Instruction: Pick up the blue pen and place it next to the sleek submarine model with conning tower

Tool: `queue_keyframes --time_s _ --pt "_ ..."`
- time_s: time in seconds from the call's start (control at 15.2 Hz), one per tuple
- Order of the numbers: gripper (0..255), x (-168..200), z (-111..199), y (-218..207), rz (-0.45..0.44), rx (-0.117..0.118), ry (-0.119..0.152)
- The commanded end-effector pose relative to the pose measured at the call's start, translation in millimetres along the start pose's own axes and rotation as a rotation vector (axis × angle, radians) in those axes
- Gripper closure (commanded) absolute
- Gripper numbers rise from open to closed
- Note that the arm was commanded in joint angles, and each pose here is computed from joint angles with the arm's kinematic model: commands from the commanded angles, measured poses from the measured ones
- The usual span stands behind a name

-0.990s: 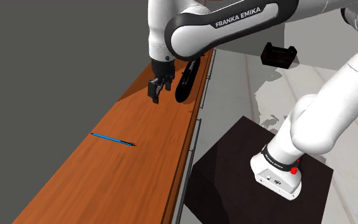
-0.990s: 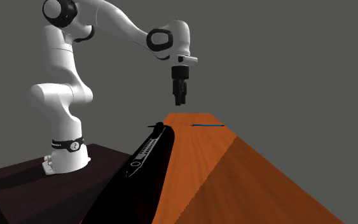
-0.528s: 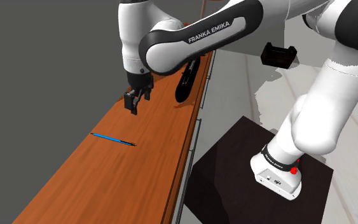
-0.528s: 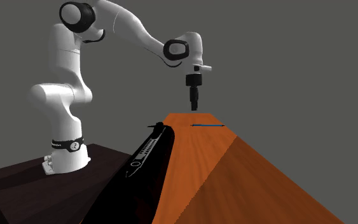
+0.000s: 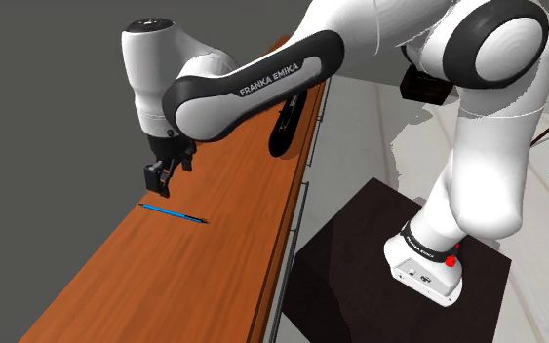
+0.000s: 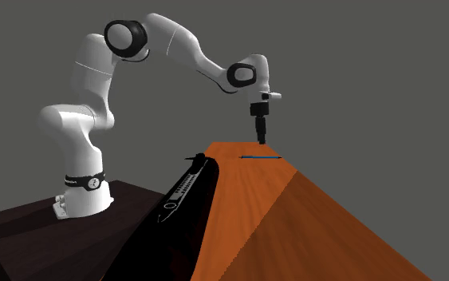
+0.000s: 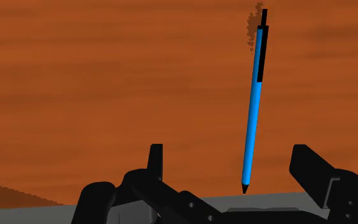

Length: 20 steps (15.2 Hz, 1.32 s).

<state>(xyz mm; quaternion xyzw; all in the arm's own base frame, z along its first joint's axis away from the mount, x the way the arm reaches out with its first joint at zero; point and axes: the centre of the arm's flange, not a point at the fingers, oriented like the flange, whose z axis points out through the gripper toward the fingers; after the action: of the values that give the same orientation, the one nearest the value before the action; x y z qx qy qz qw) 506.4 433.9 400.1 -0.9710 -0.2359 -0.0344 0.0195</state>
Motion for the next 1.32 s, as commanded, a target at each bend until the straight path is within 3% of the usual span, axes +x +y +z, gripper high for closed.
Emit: queue_keyframes --time_s 0.0,0.2,0.73,1.19,1.25 --pt "0 15 9 -17 -0.021 0.003 0.008" --pt "0 34 20 -41 -0.048 0.008 0.017" --pt "0 35 60 -42 -0.048 0.008 0.017" --pt "0 35 60 -42 -0.048 0.008 0.017" --pt "255 35 60 -42 -0.048 0.008 0.017"
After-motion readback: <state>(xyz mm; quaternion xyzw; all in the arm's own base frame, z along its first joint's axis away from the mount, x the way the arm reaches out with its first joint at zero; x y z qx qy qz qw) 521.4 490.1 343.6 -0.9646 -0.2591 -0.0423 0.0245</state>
